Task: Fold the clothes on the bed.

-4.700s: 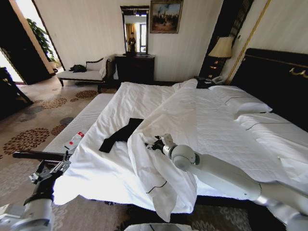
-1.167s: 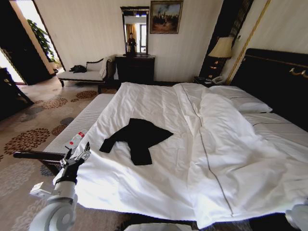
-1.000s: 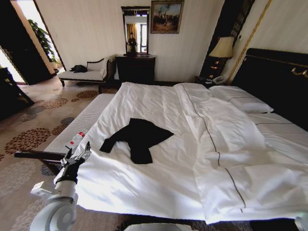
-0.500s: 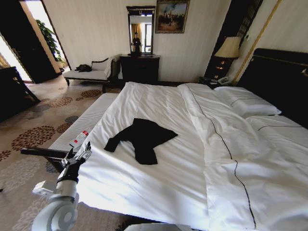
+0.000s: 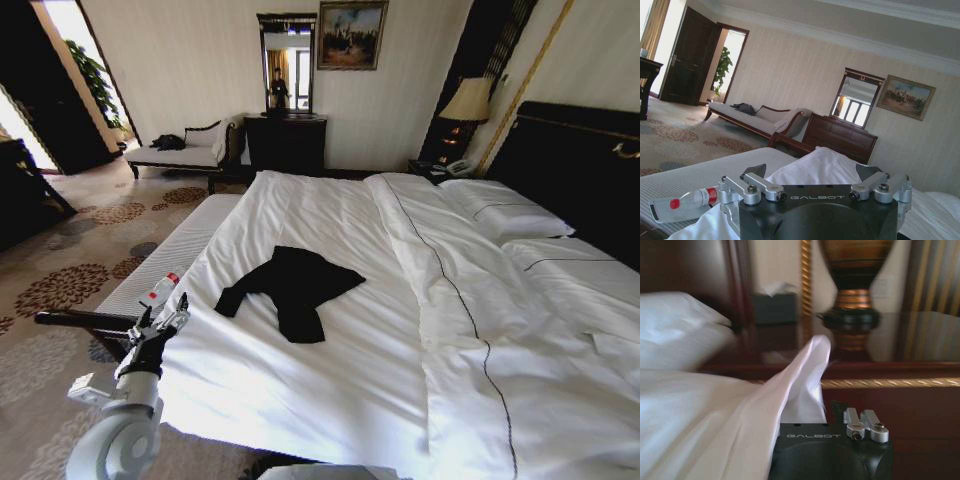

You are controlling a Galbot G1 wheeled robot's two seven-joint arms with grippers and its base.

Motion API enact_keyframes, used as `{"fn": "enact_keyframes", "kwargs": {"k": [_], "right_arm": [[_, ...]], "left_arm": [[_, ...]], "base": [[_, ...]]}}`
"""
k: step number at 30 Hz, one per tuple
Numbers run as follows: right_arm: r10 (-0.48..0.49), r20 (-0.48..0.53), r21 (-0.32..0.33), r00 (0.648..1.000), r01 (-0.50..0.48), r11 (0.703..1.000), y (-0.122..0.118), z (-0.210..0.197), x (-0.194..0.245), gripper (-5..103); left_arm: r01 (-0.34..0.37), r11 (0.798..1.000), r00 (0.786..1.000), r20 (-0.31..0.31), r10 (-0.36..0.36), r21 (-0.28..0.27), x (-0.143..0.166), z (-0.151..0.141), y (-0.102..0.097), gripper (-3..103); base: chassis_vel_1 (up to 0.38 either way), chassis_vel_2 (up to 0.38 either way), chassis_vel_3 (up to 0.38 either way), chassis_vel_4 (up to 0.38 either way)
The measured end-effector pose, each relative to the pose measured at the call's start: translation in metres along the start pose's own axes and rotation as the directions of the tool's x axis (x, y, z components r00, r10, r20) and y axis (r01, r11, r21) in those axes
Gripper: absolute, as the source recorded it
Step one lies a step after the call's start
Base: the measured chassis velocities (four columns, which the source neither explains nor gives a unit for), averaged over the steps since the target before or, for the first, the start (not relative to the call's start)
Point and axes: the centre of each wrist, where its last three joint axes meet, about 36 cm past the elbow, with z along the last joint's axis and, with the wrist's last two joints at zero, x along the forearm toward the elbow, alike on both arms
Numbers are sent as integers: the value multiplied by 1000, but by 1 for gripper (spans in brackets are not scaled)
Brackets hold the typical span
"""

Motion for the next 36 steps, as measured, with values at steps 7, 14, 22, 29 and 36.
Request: {"fn": "enact_keyframes", "kwargs": {"k": [7, 14, 22, 29, 36], "right_arm": [[112, 17, 111, 994, -113, 987, -24, -4, -3, 77], [161, 233, 147, 959, -198, 969, -16, -70, -8, 99], [187, 300, 142, 936, -237, 961, -25, -105, 15, 100], [248, 239, 207, 939, -298, 932, -33, -95, 29, 100], [397, 291, 319, 870, -479, 818, -53, -82, 1, 100]], "left_arm": [[8, 1000, 1000, 7, -8, -2, 2, -2, 1, 100], [17, 1000, 1000, 4, -17, -12, 6, -3, 1, 100], [19, 1000, 1000, 7, -19, -21, 9, -5, 0, 100], [13, 1000, 1000, 14, -13, -15, 7, -5, -3, 100], [15, 1000, 1000, 21, -15, -1, 1, -2, -2, 100]], "base": [[0, 0, 0, 0], [0, 0, 0, 0], [0, 0, 0, 0], [0, 0, 0, 0], [0, 0, 0, 0]]}}
